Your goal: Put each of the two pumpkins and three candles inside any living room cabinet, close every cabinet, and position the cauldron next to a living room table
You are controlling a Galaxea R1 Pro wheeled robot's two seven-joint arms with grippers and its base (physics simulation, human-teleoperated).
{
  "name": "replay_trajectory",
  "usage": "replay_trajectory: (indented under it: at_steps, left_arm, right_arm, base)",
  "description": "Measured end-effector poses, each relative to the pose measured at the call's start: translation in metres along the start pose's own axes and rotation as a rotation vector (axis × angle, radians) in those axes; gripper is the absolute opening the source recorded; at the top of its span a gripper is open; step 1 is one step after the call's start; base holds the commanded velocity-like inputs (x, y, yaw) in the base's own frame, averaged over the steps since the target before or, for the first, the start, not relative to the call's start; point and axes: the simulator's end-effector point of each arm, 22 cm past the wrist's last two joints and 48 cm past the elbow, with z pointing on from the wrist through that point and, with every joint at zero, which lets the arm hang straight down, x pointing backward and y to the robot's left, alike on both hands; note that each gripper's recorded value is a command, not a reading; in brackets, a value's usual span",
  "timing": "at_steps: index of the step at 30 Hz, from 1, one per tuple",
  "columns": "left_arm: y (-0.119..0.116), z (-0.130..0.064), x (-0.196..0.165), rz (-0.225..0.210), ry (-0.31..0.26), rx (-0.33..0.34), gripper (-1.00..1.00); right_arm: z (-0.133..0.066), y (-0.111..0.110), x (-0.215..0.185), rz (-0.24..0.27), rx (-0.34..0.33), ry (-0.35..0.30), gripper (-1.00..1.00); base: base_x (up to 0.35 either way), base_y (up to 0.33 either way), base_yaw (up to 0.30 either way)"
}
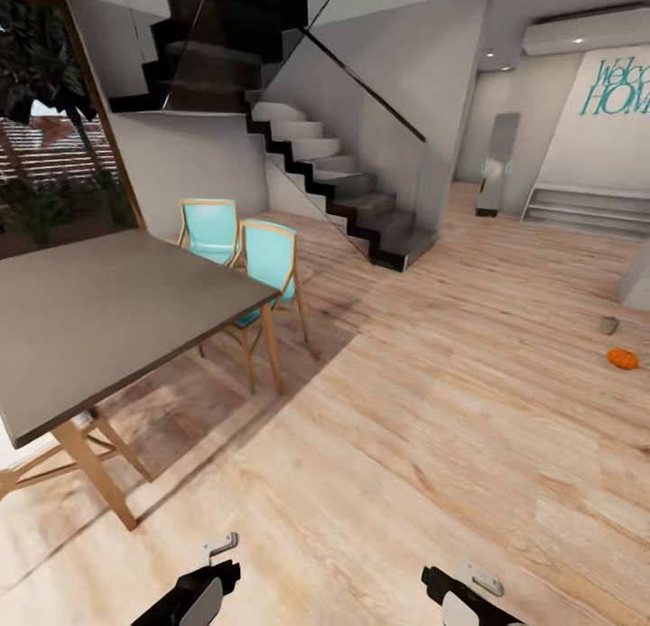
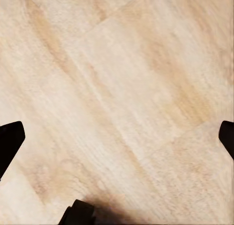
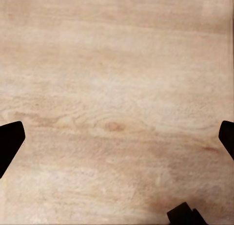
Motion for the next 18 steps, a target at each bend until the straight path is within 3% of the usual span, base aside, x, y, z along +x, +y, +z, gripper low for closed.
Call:
replay_trajectory:
  at_steps: [10,18]
  left_arm:
    - [0.001,0.0013,0.0017,0.002,0.004,-0.002,1.0]
    - [0.0009,0.0016,0.0025,0.003,0.005,-0.003,1.0]
  right_arm:
    - [0.0008,-0.0001,0.0021,-0.001,0.002,0.004,1.0]
    - [0.0011,-0.0002,-0.003,0.008,0.002,-0.022,1.0]
  base:
    - [0.342,0.004,-0.283]
    - [0.342,0.0,-0.08]
